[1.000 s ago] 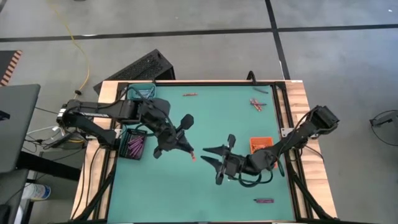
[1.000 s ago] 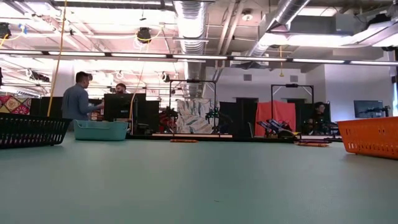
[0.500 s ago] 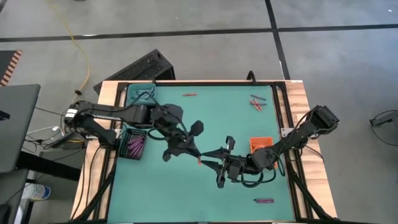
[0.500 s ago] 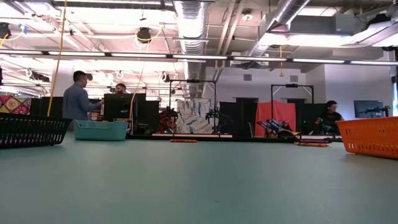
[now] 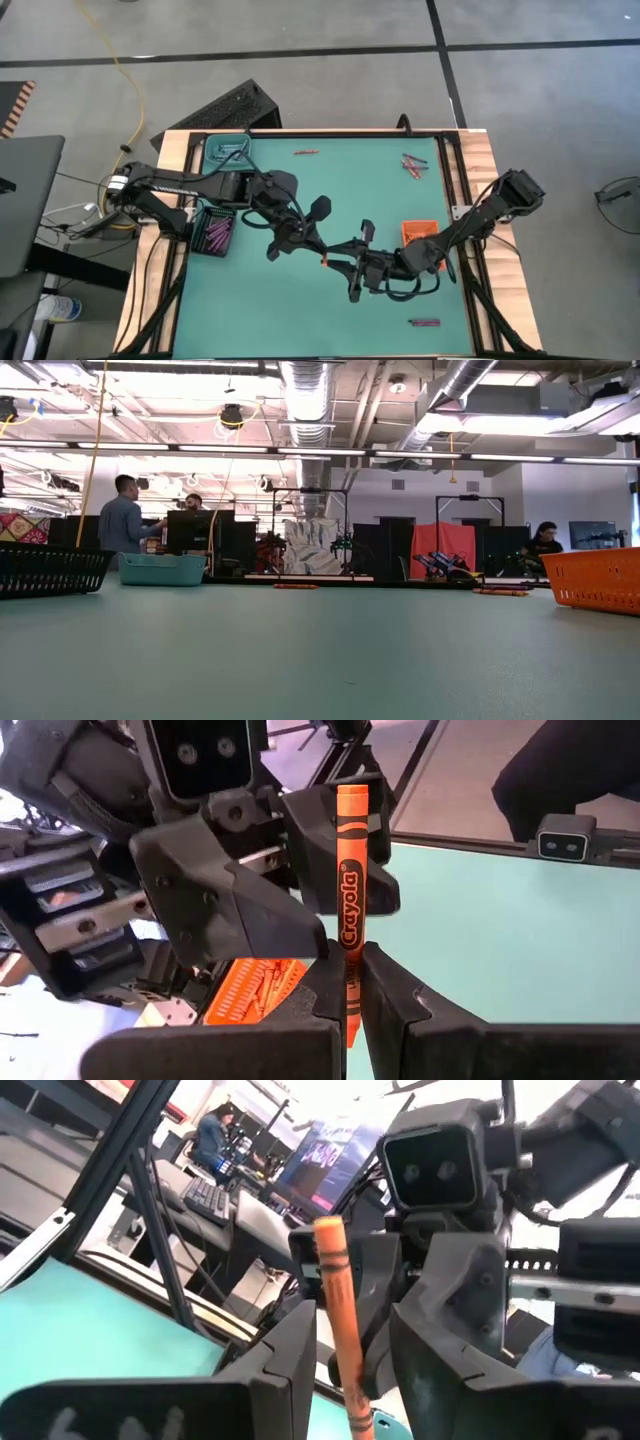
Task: Sort crayons
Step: Put the orange crayon into the orange bin
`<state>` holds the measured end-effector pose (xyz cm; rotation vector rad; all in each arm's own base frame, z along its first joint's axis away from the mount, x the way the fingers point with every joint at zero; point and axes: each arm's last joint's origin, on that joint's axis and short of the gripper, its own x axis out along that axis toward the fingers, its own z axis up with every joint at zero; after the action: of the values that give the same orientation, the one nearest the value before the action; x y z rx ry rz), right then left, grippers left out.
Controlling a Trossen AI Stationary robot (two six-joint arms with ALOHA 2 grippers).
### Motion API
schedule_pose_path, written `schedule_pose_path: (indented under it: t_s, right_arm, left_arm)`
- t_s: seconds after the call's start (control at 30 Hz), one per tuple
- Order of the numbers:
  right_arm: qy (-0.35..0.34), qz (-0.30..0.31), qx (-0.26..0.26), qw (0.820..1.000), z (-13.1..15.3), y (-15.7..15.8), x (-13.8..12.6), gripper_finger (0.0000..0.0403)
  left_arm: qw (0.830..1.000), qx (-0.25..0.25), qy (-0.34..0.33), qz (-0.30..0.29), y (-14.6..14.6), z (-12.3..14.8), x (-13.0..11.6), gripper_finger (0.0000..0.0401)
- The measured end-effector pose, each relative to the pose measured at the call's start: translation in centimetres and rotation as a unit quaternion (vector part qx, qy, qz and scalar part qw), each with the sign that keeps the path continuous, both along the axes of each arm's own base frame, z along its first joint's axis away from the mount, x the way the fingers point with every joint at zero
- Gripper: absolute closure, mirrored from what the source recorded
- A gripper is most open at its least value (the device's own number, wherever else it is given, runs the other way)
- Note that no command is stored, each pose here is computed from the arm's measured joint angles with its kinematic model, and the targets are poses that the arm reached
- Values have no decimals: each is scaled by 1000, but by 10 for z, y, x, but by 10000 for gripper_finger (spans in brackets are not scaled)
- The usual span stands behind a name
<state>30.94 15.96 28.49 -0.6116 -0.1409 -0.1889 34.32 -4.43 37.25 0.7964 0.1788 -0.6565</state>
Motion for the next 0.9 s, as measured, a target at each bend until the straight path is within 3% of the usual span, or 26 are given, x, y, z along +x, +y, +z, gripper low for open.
schedule_pose_path:
  t_s: [0.27, 0.63, 0.9]
  right_arm:
    - [-2, -2, 7, 1000, 0, -2, 1, 277]
    - [2, 9, -3, 1000, -1, -1, 1, 388]
    - [10, -6, 11, 1000, -3, -2, 2, 399]
  left_arm:
    - [1000, 4, -2, 3, 0, 0, 0, 401]
    - [1000, 13, 1, 19, 1, -1, 0, 399]
    - [999, 19, 13, 49, 3, -3, 0, 389]
